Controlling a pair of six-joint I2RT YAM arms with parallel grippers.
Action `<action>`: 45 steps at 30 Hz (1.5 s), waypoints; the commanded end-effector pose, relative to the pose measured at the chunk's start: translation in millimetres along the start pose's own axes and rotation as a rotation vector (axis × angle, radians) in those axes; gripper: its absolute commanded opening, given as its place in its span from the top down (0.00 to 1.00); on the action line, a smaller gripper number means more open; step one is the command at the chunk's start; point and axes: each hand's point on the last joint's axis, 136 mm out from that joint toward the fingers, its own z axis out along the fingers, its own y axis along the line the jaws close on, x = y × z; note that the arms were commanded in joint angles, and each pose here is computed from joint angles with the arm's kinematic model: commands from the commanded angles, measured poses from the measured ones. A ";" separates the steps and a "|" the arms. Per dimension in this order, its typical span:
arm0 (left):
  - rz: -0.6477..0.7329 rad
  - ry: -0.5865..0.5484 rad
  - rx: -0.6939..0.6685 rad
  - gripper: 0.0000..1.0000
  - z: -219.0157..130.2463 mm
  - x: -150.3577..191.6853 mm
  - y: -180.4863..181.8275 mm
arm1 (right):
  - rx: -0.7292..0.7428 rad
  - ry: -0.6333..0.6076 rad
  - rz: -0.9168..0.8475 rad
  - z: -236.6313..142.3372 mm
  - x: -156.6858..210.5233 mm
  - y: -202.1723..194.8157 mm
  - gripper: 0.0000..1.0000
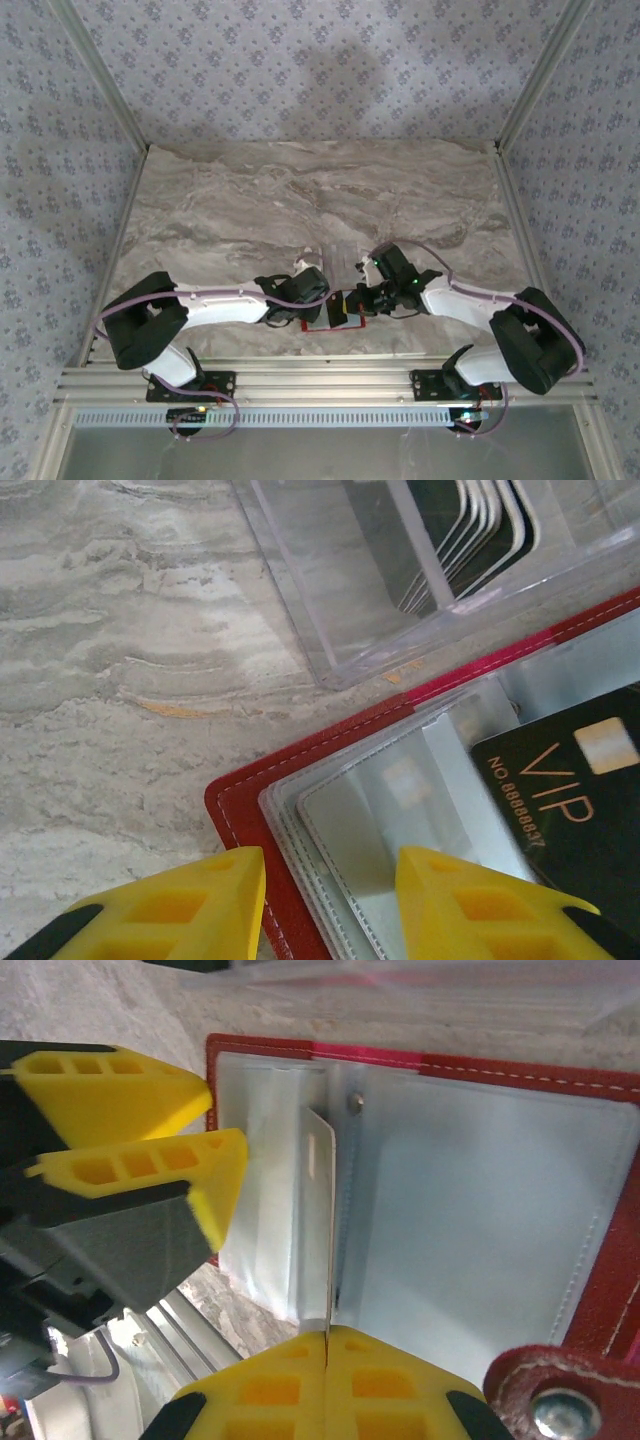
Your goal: Put the credit cards into the card holder
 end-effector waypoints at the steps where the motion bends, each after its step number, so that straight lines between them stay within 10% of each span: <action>1: 0.012 0.038 -0.047 0.61 1.4 17.0 13.5 | -0.010 0.023 0.000 3.9 -0.6 -2.7 0.98; 36: -0.043 -0.009 0.113 0.57 -23.6 3.5 -1.2 | 0.125 -0.013 -0.076 29.2 -7.9 -7.7 1.00; 45: -0.077 0.009 0.143 0.89 -16.2 11.4 2.9 | 0.124 -0.010 -0.076 30.9 -8.4 -6.5 1.00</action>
